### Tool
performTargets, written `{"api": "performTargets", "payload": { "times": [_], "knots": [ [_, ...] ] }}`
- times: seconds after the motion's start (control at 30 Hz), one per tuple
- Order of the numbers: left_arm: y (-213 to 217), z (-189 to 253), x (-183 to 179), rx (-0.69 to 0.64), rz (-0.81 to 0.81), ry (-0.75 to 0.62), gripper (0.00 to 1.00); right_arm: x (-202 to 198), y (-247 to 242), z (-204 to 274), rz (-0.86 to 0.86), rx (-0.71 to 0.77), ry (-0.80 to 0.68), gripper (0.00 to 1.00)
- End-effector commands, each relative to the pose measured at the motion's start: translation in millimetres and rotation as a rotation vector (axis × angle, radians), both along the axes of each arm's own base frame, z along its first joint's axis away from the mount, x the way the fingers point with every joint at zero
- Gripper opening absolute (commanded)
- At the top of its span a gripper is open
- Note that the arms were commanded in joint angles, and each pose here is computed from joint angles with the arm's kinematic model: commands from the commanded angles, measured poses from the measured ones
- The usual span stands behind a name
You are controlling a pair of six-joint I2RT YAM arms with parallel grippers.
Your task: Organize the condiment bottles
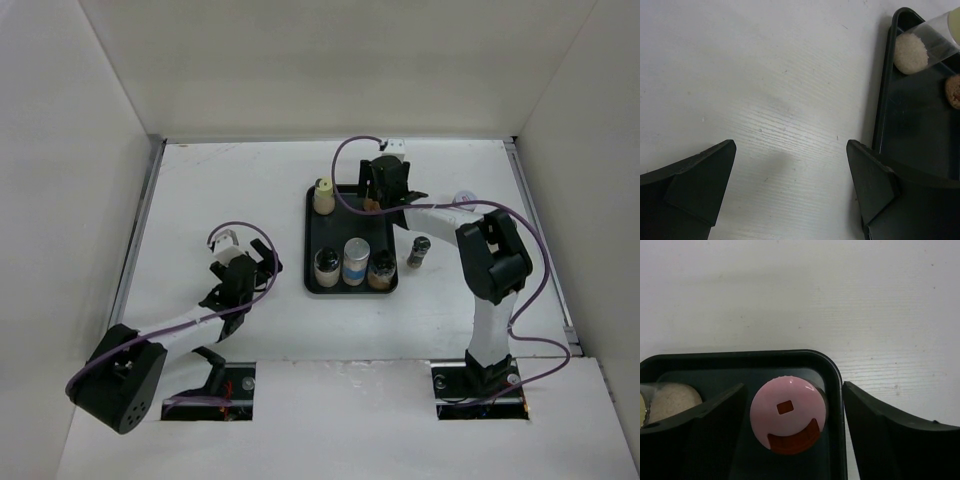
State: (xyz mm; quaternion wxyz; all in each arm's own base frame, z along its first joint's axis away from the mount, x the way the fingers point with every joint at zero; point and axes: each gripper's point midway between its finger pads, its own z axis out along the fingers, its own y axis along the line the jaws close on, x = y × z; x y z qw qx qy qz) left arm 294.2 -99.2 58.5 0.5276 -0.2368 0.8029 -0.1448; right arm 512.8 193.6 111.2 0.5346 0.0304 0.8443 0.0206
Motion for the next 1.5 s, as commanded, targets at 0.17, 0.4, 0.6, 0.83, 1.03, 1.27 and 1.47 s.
{"api": "performTargets", "payload": {
  "times": [0.17, 0.4, 0.6, 0.83, 1.03, 1.27, 1.47],
  "knots": [
    [-6, 24, 16, -0.047, 0.006, -0.085, 0.95, -2, 6, 59, 0.019, 0.088, -0.097, 0.97],
    [-7, 20, 12, -0.044, -0.003, -0.078, 0.95, -54, -31, 122, -0.005, 0.172, -0.187, 0.98],
    [-1, 22, 10, -0.048, 0.010, -0.080, 0.94, -134, -92, 91, -0.155, 0.160, -0.094, 0.63],
    [-7, 22, 9, -0.053, -0.012, -0.080, 0.94, -190, -117, 46, -0.212, 0.108, 0.075, 0.83],
    [-11, 22, 10, -0.058, -0.024, -0.086, 0.94, -190, -99, 30, -0.147, 0.096, 0.153, 0.81],
    [-11, 21, 9, -0.059, -0.026, -0.087, 0.94, -179, -85, 19, -0.113, 0.095, 0.173, 0.76],
    [-13, 18, 9, -0.056, -0.030, -0.080, 0.94, -171, -86, 16, -0.126, 0.076, 0.156, 0.59]
  ]
}}
